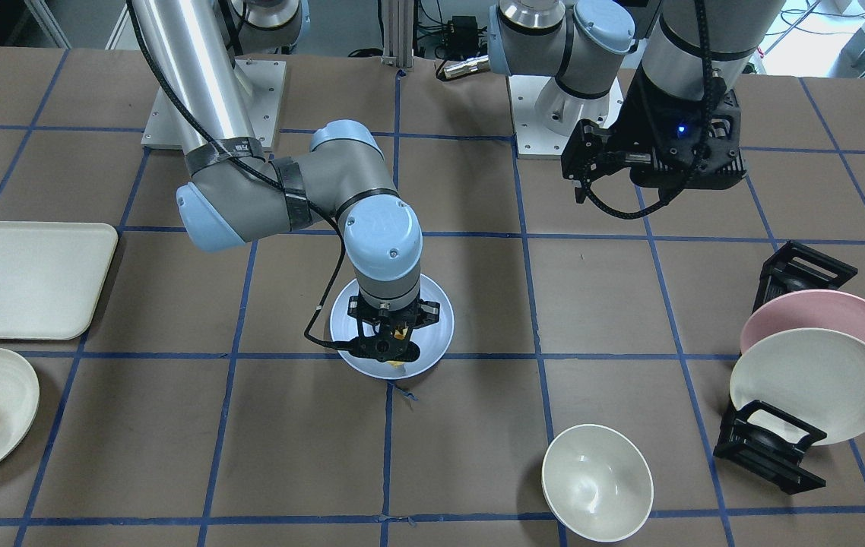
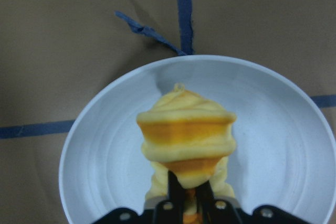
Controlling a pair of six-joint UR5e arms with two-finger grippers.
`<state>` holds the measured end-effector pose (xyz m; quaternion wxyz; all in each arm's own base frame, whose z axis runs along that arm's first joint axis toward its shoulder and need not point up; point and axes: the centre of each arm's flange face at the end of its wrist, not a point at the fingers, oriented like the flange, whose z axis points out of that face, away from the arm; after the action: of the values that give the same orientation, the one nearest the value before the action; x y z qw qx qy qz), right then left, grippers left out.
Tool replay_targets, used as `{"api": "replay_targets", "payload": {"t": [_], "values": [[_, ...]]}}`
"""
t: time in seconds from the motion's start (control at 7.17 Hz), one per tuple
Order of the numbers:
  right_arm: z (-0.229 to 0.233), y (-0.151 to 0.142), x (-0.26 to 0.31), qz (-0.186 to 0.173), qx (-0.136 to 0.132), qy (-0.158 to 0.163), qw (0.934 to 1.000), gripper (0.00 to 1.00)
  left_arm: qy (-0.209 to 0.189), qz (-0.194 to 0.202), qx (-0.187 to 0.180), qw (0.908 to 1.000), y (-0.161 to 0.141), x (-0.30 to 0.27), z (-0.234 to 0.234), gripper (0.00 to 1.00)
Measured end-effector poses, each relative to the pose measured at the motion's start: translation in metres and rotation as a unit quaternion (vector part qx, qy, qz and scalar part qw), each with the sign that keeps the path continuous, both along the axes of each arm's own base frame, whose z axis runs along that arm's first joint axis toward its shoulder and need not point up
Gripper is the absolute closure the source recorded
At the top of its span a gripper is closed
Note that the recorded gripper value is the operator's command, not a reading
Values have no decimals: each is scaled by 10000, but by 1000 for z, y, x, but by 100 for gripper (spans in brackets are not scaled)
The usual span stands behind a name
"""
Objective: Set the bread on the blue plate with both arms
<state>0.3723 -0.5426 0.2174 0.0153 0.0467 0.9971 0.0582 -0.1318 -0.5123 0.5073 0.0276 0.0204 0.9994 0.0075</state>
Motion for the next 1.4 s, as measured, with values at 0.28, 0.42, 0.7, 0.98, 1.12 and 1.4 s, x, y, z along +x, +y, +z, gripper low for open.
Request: {"api": "replay_targets", "payload": {"t": [0.28,0.42,0.7,0.98,1.12,1.4], "values": [[0,2,-2,-6,15,19,10000,0,208,34,-137,9997,-4,-6,1,0],[4,3,-2,-34,7,26,10000,0,366,28,-159,9992,-3,-8,2,0],[25,5,-11,-145,1,69,9999,0,430,-4,-188,9989,0,-8,5,0],[71,2,-64,-370,210,175,9989,0,430,-13,-208,9989,1,-8,7,0],[102,-2,-105,-507,220,194,9983,0,431,-12,-217,9988,2,-8,8,0],[160,-4,-193,-558,152,335,9978,0,436,-10,-211,9988,2,-9,8,0]]}}
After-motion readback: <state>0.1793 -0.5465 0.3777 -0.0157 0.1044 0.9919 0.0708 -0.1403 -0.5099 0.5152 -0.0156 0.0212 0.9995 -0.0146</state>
